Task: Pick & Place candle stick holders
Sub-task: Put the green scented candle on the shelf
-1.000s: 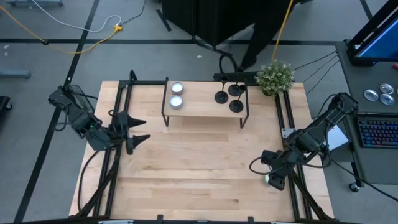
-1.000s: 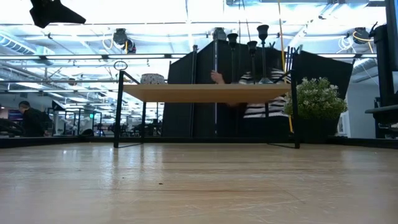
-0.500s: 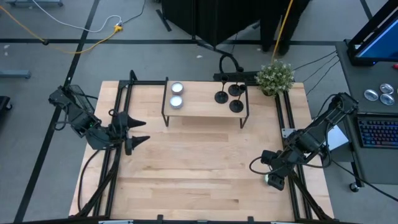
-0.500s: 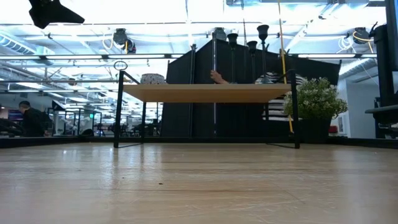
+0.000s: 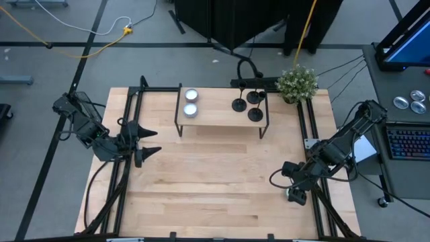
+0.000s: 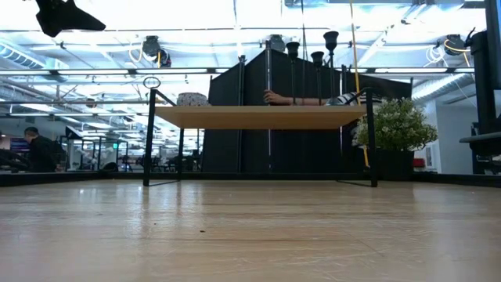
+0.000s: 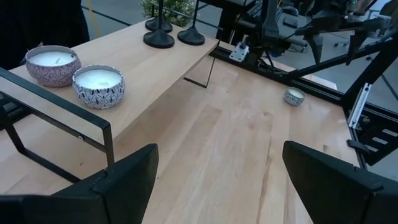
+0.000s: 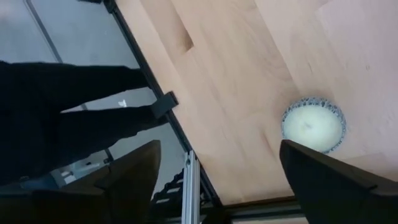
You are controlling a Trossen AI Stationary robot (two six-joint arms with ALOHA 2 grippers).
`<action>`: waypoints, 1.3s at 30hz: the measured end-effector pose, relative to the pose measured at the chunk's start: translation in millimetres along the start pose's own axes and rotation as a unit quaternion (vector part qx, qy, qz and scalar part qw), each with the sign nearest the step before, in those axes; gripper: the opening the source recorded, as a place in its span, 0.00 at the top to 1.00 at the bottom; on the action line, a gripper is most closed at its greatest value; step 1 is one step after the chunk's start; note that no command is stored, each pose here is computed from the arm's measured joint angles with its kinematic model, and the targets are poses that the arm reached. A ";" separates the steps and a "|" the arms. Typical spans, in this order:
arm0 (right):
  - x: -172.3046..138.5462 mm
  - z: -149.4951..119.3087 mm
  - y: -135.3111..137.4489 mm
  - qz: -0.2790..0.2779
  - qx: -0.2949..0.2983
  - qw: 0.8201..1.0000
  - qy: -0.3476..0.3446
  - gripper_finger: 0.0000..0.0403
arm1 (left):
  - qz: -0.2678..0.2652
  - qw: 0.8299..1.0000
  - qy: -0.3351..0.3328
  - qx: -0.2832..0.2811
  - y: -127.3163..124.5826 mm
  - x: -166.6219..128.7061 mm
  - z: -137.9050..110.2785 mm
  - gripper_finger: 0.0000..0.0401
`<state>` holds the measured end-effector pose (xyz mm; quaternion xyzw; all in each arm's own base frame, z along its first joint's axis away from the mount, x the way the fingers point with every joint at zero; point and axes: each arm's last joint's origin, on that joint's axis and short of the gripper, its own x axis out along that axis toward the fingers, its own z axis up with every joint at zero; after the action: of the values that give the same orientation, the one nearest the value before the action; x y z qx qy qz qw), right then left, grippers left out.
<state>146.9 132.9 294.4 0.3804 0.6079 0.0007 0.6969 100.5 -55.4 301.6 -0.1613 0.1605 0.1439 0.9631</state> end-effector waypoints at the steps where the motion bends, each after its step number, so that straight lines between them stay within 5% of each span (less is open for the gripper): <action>1: 0.0 0.1 0.0 0.000 0.000 1.000 -0.002 0.19 | 0.000 1.000 -0.001 0.000 -0.1 0.3 -0.4 0.12; 19: 0.1 2.3 2.9 0.010 -0.015 0.999 -0.030 0.19 | -0.009 0.999 -0.012 -0.045 22.1 3.6 -30.2 0.12; 27: -1.3 -8.0 -19.3 -0.111 0.064 0.992 -0.011 0.19 | -0.013 0.999 -0.017 -0.039 24.6 1.5 -29.4 0.12; 39: 31.5 -23.8 -35.7 -0.133 0.129 0.982 -0.029 0.19 | -0.013 0.999 -0.016 -0.042 24.4 1.6 -29.5 0.12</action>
<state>118.5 134.7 249.4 0.3832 0.6274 -0.1813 0.6532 86.2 -43.4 268.1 -0.2011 0.1367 0.1408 0.9597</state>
